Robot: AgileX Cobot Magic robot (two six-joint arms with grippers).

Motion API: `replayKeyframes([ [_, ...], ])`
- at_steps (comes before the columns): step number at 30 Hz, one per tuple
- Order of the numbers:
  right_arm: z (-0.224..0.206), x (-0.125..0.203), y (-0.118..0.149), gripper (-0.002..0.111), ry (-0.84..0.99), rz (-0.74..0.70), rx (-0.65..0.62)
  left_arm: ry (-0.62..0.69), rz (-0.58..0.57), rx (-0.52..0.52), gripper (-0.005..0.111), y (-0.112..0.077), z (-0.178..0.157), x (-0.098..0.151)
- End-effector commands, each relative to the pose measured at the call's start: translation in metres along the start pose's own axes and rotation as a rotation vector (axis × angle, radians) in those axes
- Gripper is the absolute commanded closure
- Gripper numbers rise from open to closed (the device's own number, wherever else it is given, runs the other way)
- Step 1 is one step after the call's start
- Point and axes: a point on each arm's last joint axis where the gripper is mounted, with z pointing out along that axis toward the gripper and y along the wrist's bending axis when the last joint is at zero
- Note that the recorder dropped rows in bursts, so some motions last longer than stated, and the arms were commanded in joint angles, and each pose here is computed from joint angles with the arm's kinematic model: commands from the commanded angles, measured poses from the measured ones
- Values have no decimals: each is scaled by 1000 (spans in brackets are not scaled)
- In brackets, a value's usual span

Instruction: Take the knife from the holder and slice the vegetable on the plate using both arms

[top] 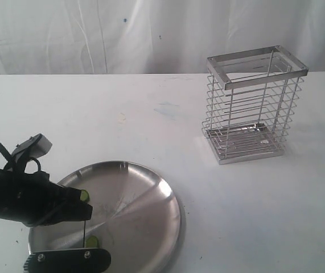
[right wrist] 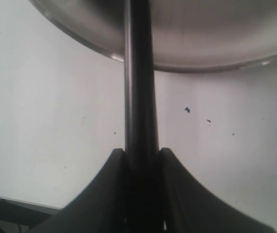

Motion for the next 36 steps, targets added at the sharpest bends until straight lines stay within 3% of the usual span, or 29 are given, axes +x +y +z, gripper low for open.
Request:
replayKeyframes([
  [1, 1, 0, -2, 108, -12, -14, 10, 14, -6, 25, 107, -1, 2, 3],
  [8, 2, 1, -4, 108, -9, -13, 9, 62, -71, 29, 107, 8, 15, 8],
  [16, 14, 6, -4, 108, 6, -17, 26, 55, -62, 17, 107, 9, 15, 7],
  [23, 14, 6, -5, 108, 7, 9, 35, 83, -95, -44, 107, 23, 24, 11],
  [29, 14, 5, -5, 108, 2, 5, 36, 76, -111, 44, 107, 25, 37, 13],
  [36, 14, 3, -4, 108, -20, -23, 31, 51, -126, 68, 107, 23, 37, 10],
])
